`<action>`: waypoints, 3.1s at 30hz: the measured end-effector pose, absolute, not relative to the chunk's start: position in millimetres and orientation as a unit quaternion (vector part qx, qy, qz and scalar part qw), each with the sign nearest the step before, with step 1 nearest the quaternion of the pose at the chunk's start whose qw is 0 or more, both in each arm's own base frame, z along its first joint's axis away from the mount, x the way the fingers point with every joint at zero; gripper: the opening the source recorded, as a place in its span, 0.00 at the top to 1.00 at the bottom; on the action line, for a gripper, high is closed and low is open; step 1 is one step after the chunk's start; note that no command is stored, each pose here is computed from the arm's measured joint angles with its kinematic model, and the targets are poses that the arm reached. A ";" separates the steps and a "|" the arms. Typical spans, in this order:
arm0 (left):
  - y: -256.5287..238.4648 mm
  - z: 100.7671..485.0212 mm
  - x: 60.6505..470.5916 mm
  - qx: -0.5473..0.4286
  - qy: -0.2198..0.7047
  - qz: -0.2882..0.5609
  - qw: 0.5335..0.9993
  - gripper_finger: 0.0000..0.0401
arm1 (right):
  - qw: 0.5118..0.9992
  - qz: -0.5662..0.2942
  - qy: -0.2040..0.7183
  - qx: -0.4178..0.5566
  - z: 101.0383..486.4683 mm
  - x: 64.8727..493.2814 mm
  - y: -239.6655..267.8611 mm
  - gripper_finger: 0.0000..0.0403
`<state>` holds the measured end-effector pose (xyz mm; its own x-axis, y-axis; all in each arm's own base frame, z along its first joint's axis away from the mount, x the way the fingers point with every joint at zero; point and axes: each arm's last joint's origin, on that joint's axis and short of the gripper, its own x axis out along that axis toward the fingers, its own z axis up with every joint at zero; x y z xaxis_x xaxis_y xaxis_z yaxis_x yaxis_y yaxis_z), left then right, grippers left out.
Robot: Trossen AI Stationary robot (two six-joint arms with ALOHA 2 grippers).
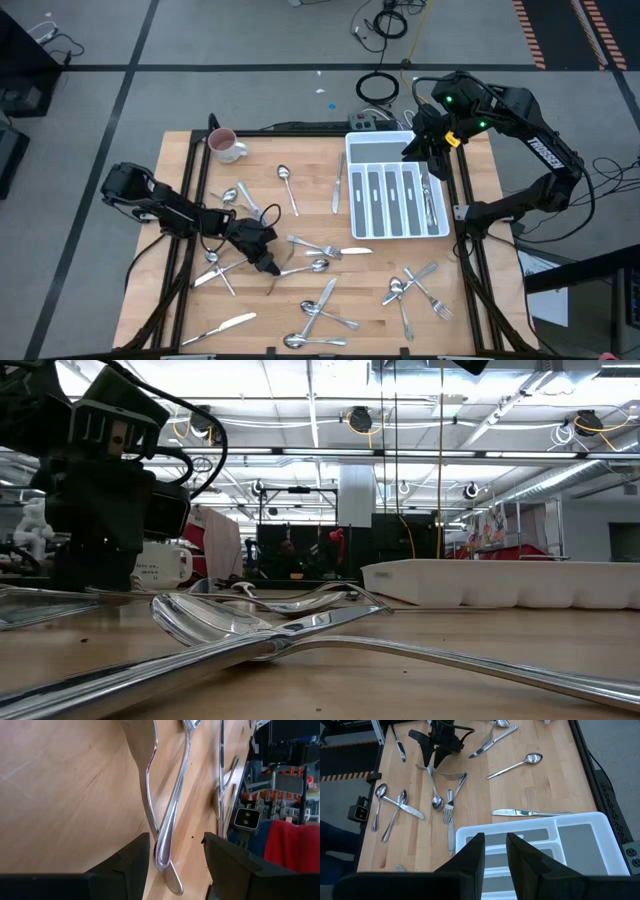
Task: Sort silverware
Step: Put the spoon in the middle section of the silverware tray
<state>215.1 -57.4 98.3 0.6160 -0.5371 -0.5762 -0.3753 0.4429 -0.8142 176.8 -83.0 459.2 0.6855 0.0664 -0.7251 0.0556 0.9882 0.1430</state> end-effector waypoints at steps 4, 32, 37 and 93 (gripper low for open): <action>-57.3 97.9 214.9 -0.524 0.435 -0.051 0.730 0.52 | 0.915 0.003 0.397 0.077 459.2 176.8 -82.9 0.82; -55.5 113.7 208.3 -0.508 0.418 -0.057 0.751 0.52 | 0.809 0.346 0.474 0.002 287.2 407.7 5.6 0.82; -56.5 111.6 205.4 -0.497 0.444 -0.076 0.742 0.52 | 0.829 0.359 0.429 -0.014 281.6 423.4 12.2 0.82; -48.0 117.9 180.1 -0.398 0.492 -0.022 0.774 0.52 | 0.850 0.177 0.495 -0.011 161.1 489.2 92.6 0.56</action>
<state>180.1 -48.0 117.9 0.5143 -0.4260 -0.7443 -0.3579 0.6821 -0.6377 489.2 92.6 161.1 0.4469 0.2910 -0.8459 -0.3128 0.9368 0.1571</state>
